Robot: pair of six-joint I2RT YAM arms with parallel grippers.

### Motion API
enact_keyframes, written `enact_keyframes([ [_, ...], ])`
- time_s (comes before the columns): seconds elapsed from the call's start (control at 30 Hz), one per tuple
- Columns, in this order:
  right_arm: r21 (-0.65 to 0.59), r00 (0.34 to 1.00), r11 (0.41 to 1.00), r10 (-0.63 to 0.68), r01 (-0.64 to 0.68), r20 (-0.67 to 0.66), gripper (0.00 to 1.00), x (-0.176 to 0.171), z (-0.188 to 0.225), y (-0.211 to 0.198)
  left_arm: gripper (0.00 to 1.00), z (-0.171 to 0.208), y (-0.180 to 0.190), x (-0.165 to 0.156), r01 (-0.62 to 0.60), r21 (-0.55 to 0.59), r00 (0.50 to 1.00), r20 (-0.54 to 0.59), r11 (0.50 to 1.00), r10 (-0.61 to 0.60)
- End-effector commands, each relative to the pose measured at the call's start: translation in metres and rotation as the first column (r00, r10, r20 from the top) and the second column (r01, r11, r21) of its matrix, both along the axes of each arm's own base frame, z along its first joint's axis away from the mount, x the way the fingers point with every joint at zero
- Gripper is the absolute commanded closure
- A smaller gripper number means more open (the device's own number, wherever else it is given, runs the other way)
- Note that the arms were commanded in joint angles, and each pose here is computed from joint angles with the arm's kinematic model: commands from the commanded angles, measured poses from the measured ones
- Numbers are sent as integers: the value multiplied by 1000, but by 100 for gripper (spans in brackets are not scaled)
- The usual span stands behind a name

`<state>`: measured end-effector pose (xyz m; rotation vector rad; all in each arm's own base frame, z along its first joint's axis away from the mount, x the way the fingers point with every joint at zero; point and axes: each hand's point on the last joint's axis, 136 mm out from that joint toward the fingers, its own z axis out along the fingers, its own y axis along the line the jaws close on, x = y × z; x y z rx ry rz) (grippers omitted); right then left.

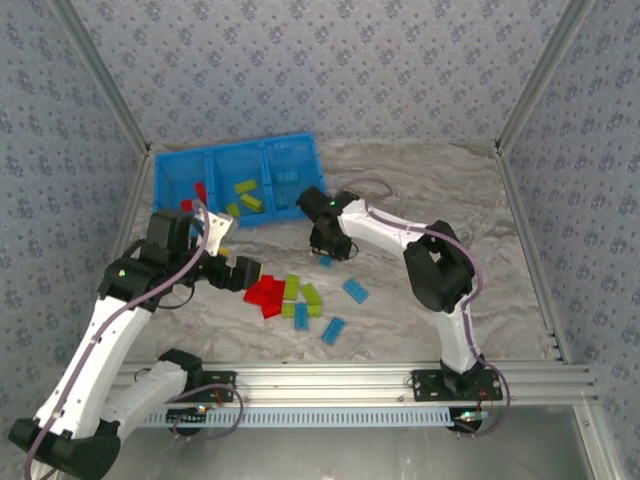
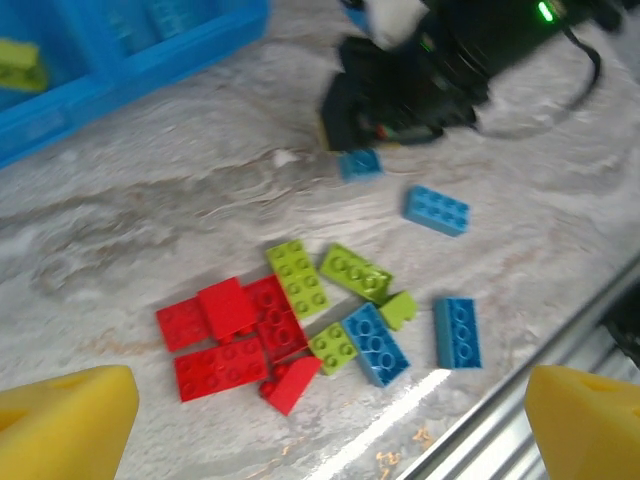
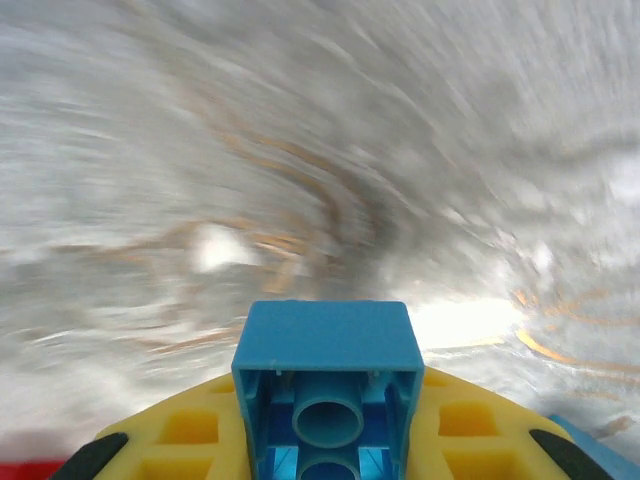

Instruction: Sort the legos into containers by color

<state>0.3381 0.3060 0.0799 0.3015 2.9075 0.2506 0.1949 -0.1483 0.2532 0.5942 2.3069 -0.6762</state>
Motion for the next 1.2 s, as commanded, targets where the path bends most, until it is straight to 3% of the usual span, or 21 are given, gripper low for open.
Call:
enact_keyframes([
  [0.0, -5, 941, 974, 221, -227, 257, 74, 40, 77, 26, 1, 8, -16, -15, 159, -41, 986, 58, 986, -157],
  [0.1, -109, 887, 955, 297, -276, 353, 72, 77, 89, 40, 1, 11, -13, -8, 123, -34, 990, 74, 992, -120],
  [0.23, -220, 862, 947, 308, -235, 403, 71, 133, 78, 43, 1, 12, -2, 8, -1, -9, 998, 58, 1000, 2],
  [0.4, -158, 821, 958, 287, -239, 494, 64, 179, 72, 63, 1, 4, 13, 14, -116, 37, 993, 15, 993, 115],
  [0.6, -74, 708, 939, 303, -335, 638, 50, 196, 118, 96, 1, 5, 13, 14, -135, 21, 991, 0, 991, 135],
  [0.73, -17, 697, 940, 266, -342, 666, 45, 190, 152, 94, 1, 1, 14, 22, -187, 14, 982, -28, 982, 187],
  [0.9, 35, 679, 934, 232, -355, 696, 43, 153, 233, 73, 1, -16, 20, 47, -345, 12, 937, -60, 938, 345],
  [1.03, 48, 726, 941, 225, -335, 650, 37, 102, 278, 26, 11, -38, 6, 63, -422, 32, 893, -158, 906, 422],
  [1.17, 4, 788, 958, 235, -288, 569, 35, 43, 281, -33, 26, -63, -27, 63, -376, 143, 875, -269, 915, 402],
])
